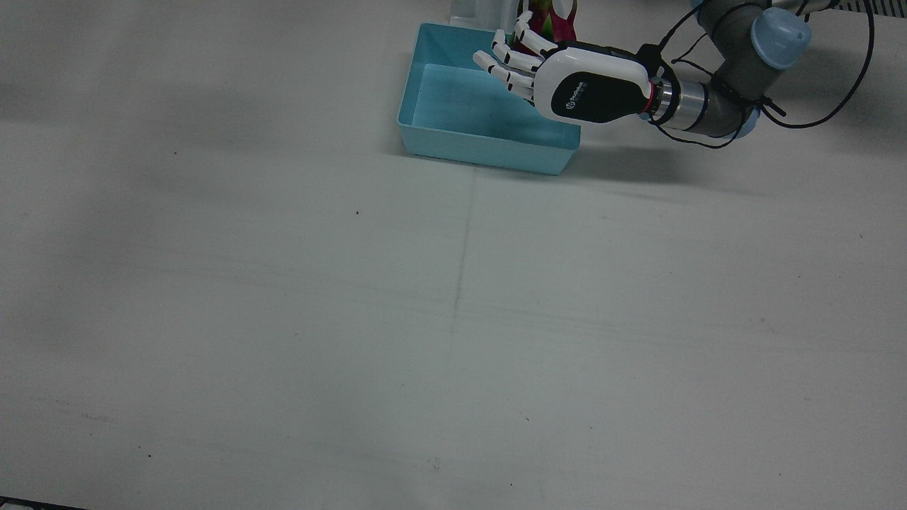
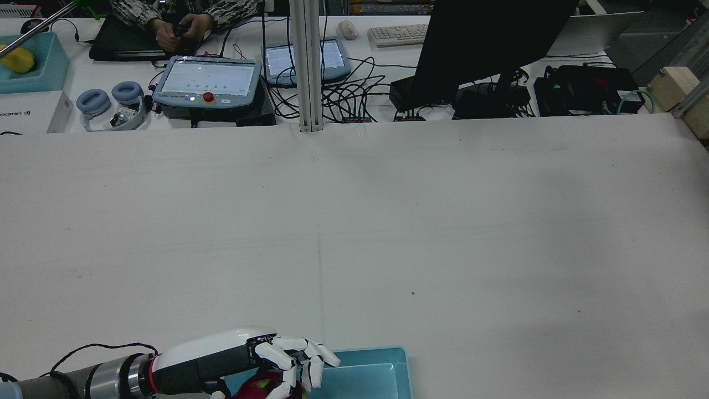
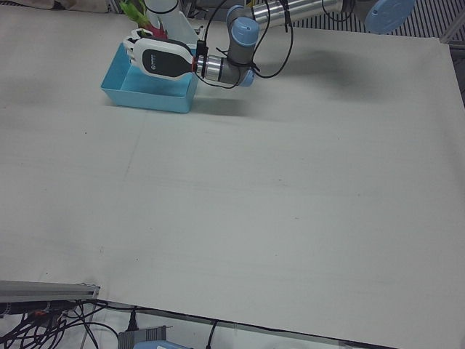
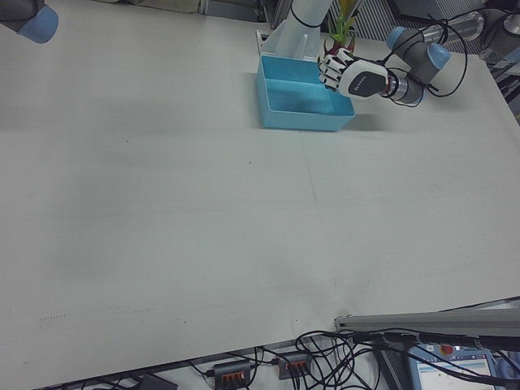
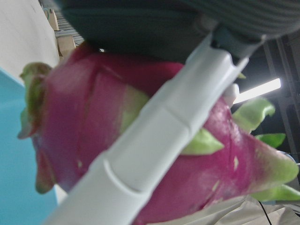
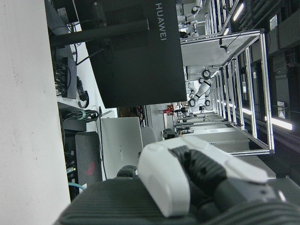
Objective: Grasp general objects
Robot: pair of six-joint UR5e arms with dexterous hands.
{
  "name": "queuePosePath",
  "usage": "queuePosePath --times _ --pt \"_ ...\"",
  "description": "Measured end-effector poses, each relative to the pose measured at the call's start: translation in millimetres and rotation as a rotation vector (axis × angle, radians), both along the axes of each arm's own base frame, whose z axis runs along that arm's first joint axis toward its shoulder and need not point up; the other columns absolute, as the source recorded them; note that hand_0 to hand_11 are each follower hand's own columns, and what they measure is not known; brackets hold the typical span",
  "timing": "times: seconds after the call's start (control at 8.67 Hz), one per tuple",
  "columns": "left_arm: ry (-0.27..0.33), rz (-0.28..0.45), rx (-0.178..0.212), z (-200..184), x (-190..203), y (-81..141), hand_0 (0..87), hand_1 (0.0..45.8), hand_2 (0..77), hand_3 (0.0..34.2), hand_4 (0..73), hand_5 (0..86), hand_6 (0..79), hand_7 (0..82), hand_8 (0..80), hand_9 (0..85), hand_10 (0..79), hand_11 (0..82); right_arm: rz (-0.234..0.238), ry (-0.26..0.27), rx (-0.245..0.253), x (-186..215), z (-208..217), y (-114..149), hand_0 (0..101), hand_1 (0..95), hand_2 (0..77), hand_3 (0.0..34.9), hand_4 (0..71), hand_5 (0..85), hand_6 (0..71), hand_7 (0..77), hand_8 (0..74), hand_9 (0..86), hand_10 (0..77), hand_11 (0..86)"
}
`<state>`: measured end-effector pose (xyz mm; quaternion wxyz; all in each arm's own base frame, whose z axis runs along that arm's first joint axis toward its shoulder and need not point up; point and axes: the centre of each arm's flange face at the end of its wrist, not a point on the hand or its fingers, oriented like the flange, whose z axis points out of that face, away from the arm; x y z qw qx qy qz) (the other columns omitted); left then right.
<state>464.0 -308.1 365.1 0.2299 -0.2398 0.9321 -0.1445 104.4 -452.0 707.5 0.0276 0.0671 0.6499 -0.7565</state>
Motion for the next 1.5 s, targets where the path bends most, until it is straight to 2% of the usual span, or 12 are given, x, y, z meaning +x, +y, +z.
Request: queuePosePath --times 0.12,0.23,0.35,0.58,0.69,0.81,0.92,1.04,1.15,1.27,1.38,1.5 --pt "0.007 -0.004 -0.011 3.5 -2.6 0.7 82.8 0.0 0.5 1.6 9.8 2.2 0.0 29.5 1.1 4.9 26.2 23.5 0.000 0.000 0.000 0.0 0.0 0.0 0 94.9 77.4 0.0 0.0 0.0 0.0 0.0 0.0 0.5 0.0 0.5" --pt "0.009 -0.005 -0.016 3.4 -3.9 1.5 82.6 0.0 0.5 1.2 9.8 2.2 0.0 24.0 1.1 1.1 26.2 4.9 0.000 0.000 0.000 0.0 0.0 0.0 0 94.9 77.4 0.0 0.0 0.0 0.0 0.0 0.0 0.5 0.0 0.5" --pt "0.006 -0.005 -0.019 2.8 -4.5 1.5 81.6 0.0 0.5 1.4 9.8 2.2 0.0 21.8 1.1 1.1 26.2 1.1 0.000 0.000 0.000 0.0 0.0 0.0 0 94.9 77.4 0.0 0.0 0.0 0.0 0.0 0.0 0.5 0.0 0.5" --pt "-0.020 -0.014 -0.034 6.9 -8.4 -4.9 80.6 0.0 0.5 2.1 9.8 2.2 0.0 21.8 1.1 1.1 26.2 1.1 0.000 0.000 0.000 0.0 0.0 0.0 0 94.9 77.4 0.0 0.0 0.0 0.0 0.0 0.0 0.5 0.0 0.5" --pt "-0.051 -0.045 -0.048 13.9 -18.9 -20.6 80.3 0.0 0.5 2.4 9.8 2.2 0.0 26.7 1.1 1.1 26.2 1.1 0.000 0.000 0.000 0.0 0.0 0.0 0 94.9 77.4 0.0 0.0 0.0 0.0 0.0 0.0 0.5 0.0 0.5" --pt "-0.092 -0.109 -0.071 26.1 -42.0 -49.4 80.3 0.0 0.5 2.4 9.8 2.2 0.0 31.6 0.5 0.5 26.2 0.5 0.000 0.000 0.000 0.0 0.0 0.0 0 94.9 77.4 0.0 0.0 0.0 0.0 0.0 0.0 0.5 0.0 0.5" --pt "-0.140 -0.188 -0.101 48.6 -77.8 -78.8 80.3 0.0 0.5 2.0 9.3 22.9 0.0 49.1 1.1 8.7 26.2 0.5 0.000 0.000 0.000 0.0 0.0 0.0 0 94.9 77.4 0.0 0.0 0.0 0.0 0.0 0.0 0.5 0.0 0.5" --pt "-0.178 -0.270 -0.130 72.0 -117.6 -104.8 80.3 0.0 0.5 2.0 9.3 22.9 0.0 49.1 1.1 8.7 26.2 0.5 0.000 0.000 0.000 0.0 0.0 0.0 0 94.9 77.4 0.0 0.0 0.0 0.0 0.0 0.0 0.5 0.0 0.5" --pt "-0.206 -0.345 -0.156 95.2 -151.8 -127.8 67.0 0.0 0.5 2.5 9.3 38.2 0.0 49.1 0.5 8.7 26.2 0.5 0.000 0.000 0.000 0.0 0.0 0.0 0 94.9 77.4 0.0 0.0 0.0 0.0 0.0 0.0 0.5 0.0 0.5" --pt "-0.231 -0.399 -0.180 121.1 -174.7 -145.6 33.0 0.0 0.5 0.6 9.3 68.2 0.0 43.1 1.1 8.7 26.2 0.5 0.000 0.000 0.000 0.0 0.0 0.0 0 94.9 77.4 0.0 0.0 0.0 0.0 0.0 0.0 0.5 0.0 0.5" --pt "-0.254 -0.438 -0.201 149.6 -190.0 -159.7 33.0 0.0 0.5 0.6 9.3 68.2 0.0 43.1 1.1 8.7 26.2 0.5 0.000 0.000 0.000 0.0 0.0 0.0 0 94.9 77.4 0.0 0.0 0.0 0.0 0.0 0.0 0.5 0.0 0.5" --pt "-0.279 -0.485 -0.227 187.2 -209.4 -175.8 0.0 0.0 0.5 1.2 9.3 70.4 0.0 43.1 1.1 8.2 26.2 0.5 0.000 0.000 0.000 0.0 0.0 0.0 0 94.9 77.4 0.0 0.0 0.0 0.0 0.0 0.0 0.5 0.0 0.5"
